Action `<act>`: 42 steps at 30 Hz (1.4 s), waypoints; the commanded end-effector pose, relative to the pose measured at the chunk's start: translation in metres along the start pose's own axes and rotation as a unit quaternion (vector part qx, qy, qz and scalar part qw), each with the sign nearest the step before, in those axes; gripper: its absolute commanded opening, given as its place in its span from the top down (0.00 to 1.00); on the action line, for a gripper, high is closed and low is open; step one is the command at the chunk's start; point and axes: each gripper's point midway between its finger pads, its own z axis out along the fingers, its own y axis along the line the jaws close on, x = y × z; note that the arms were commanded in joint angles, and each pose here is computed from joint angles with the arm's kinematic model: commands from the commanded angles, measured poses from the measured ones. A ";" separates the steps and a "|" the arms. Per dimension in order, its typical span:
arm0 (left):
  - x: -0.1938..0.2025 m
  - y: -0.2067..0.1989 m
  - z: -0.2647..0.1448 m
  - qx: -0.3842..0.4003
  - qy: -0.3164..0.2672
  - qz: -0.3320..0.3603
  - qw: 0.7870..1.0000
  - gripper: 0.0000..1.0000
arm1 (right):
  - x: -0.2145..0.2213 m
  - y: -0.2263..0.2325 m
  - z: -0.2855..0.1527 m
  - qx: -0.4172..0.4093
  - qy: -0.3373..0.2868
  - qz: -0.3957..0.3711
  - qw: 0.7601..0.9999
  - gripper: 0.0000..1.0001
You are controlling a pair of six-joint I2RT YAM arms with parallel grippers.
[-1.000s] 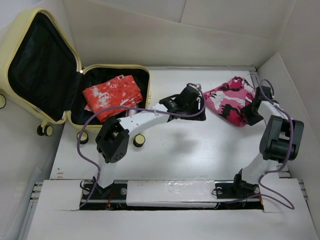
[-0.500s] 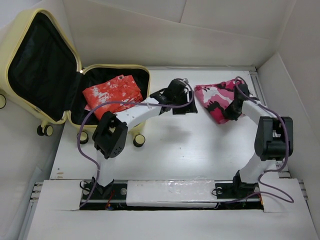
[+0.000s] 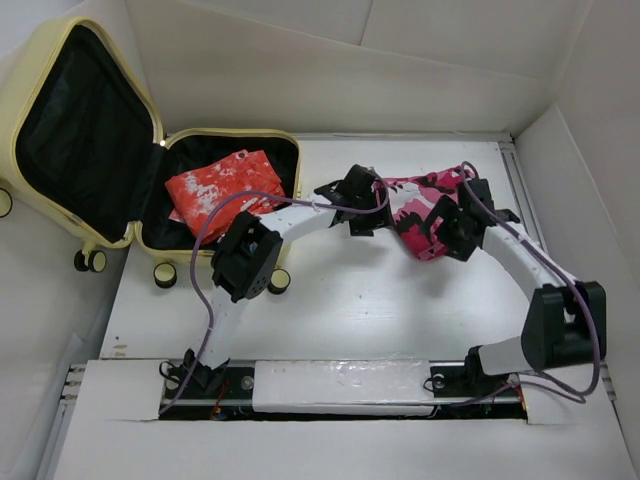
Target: Pack the luggage
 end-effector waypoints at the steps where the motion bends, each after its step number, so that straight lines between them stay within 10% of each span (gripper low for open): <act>1: -0.015 -0.020 -0.005 0.025 -0.020 -0.022 0.999 0.38 | -0.012 0.015 -0.035 -0.043 -0.037 -0.013 0.998 0.04; 21: 0.012 0.020 0.091 -0.039 -0.030 -0.228 0.973 0.36 | 0.022 0.042 -0.139 -0.188 -0.072 -0.055 0.978 0.05; 28: 0.004 0.013 0.111 -0.046 -0.035 -0.246 0.968 0.72 | 0.023 0.049 -0.156 -0.214 -0.079 -0.078 0.970 0.06; 32: -0.020 -0.008 0.097 -0.035 -0.060 -0.202 0.977 1.00 | 0.017 0.059 -0.173 -0.235 -0.090 -0.092 0.964 0.06; 42: -0.133 -0.045 -0.065 0.043 -0.161 -0.097 0.981 1.00 | 0.014 0.076 -0.183 -0.277 -0.098 -0.101 0.950 0.06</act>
